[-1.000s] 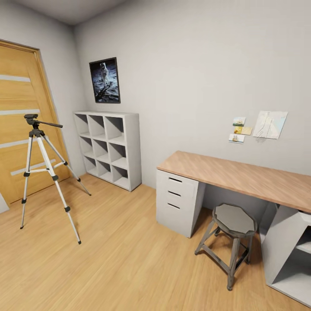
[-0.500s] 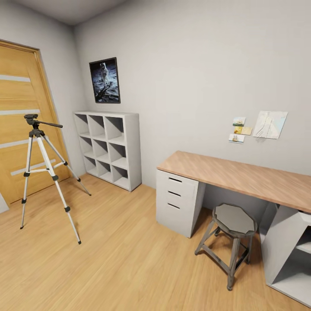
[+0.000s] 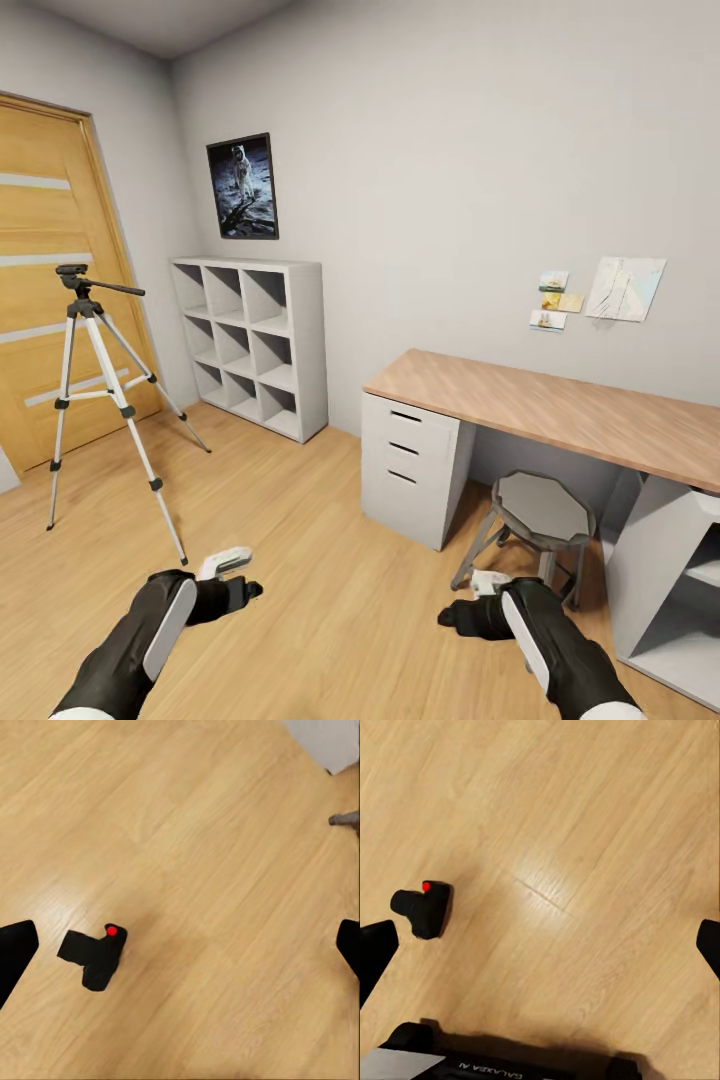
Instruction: Attach the digital camera to the camera tripod in the bedroom.
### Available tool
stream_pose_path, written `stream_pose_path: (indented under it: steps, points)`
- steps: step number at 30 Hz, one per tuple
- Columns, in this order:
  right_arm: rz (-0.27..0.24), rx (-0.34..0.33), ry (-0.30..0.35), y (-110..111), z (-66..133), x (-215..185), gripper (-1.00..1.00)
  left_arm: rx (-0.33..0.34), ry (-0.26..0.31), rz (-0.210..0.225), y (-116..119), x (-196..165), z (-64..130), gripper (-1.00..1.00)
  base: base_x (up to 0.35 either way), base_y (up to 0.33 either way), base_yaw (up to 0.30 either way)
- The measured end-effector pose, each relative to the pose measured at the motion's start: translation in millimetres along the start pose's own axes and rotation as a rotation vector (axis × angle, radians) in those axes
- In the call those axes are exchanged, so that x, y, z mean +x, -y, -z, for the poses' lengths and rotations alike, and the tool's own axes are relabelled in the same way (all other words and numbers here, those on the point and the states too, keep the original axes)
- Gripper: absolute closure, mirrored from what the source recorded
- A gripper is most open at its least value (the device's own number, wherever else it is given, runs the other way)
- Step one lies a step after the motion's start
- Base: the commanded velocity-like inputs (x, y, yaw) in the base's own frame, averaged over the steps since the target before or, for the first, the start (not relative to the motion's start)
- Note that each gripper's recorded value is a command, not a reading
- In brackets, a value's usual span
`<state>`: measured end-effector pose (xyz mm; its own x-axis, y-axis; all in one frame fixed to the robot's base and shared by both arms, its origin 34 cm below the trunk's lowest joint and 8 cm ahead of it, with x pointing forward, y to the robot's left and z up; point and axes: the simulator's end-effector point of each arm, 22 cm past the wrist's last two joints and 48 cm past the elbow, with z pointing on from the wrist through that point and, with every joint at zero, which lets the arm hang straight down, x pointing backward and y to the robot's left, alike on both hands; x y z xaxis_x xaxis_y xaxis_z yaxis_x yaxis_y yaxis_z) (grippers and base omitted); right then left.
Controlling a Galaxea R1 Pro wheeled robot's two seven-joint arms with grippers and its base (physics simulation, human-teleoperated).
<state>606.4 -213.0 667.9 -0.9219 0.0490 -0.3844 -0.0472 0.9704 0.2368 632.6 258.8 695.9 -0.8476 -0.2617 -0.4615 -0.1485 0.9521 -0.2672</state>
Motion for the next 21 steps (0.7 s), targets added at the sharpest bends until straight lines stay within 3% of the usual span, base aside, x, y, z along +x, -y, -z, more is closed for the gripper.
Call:
stream_pose_path:
  steps: [3,5,6,21]
  points:
    - [0.007,-0.045,0.059,-18.7,15.7,-35.3,-1.00,0.082,0.038,0.006,49.3,-19.5,5.4,-1.00,0.000,0.000,0.000]
    - [0.017,-0.051,0.083,-23.4,21.9,-46.5,-1.00,0.105,0.057,0.003,64.7,-27.2,9.9,-1.00,0.000,0.000,0.000]
    - [0.024,-0.072,0.120,-31.1,32.2,-62.4,-1.00,0.159,0.109,0.001,94.0,-46.4,24.0,-1.00,0.000,0.000,0.000]
    - [0.033,-0.079,0.132,-32.9,35.6,-67.3,-1.00,0.161,0.087,0.003,105.4,-36.7,17.8,-1.00,0.000,0.000,0.000]
